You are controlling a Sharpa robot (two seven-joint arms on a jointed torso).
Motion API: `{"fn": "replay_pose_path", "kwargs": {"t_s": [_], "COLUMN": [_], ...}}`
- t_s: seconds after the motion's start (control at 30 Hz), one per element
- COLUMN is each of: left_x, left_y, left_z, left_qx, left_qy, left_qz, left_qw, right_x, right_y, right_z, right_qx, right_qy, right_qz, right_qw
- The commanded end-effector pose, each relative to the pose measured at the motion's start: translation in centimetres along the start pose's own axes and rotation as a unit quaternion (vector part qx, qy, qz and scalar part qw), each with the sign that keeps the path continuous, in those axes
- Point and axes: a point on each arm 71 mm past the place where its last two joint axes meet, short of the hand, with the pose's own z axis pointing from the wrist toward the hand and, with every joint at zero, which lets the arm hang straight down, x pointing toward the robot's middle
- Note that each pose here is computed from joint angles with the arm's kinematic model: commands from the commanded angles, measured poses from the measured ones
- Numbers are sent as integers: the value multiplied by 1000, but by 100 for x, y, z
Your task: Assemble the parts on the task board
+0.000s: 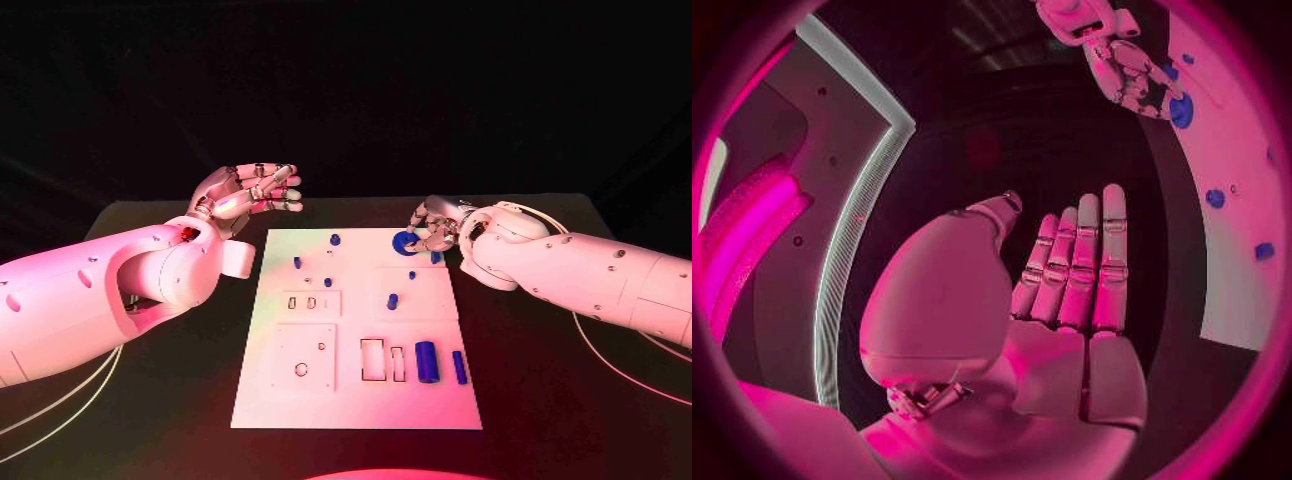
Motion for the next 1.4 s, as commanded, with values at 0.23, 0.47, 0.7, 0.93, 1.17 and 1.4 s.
{"fn": "replay_pose_path", "kwargs": {"t_s": [0.23, 0.47, 0.7, 0.93, 1.17, 1.4], "left_x": [20, 25, 35, 54, 68, 84], "left_y": [-6, -3, 0, 3, 2, 0], "left_z": [3, 9, 15, 20, 21, 23], "left_qx": [3, 2, 2, 2, 2, 2], "left_qy": [9, 9, 11, 13, 14, 16], "left_qz": [-5, -5, -5, -6, -7, -7], "left_qw": [1000, 1000, 1000, 1000, 1000, 1000], "right_x": [11, -31, -24, 64, 174, 295], "right_y": [75, 257, 631, 976, 1139, 1251], "right_z": [-32, -76, -106, -74, -4, 47], "right_qx": [-21, -56, -109, -140, -145, -149], "right_qy": [-35, -74, -96, -103, -97, -87], "right_qz": [-16, -16, -35, -47, -50, -50], "right_qw": [999, 996, 989, 984, 983, 984]}}
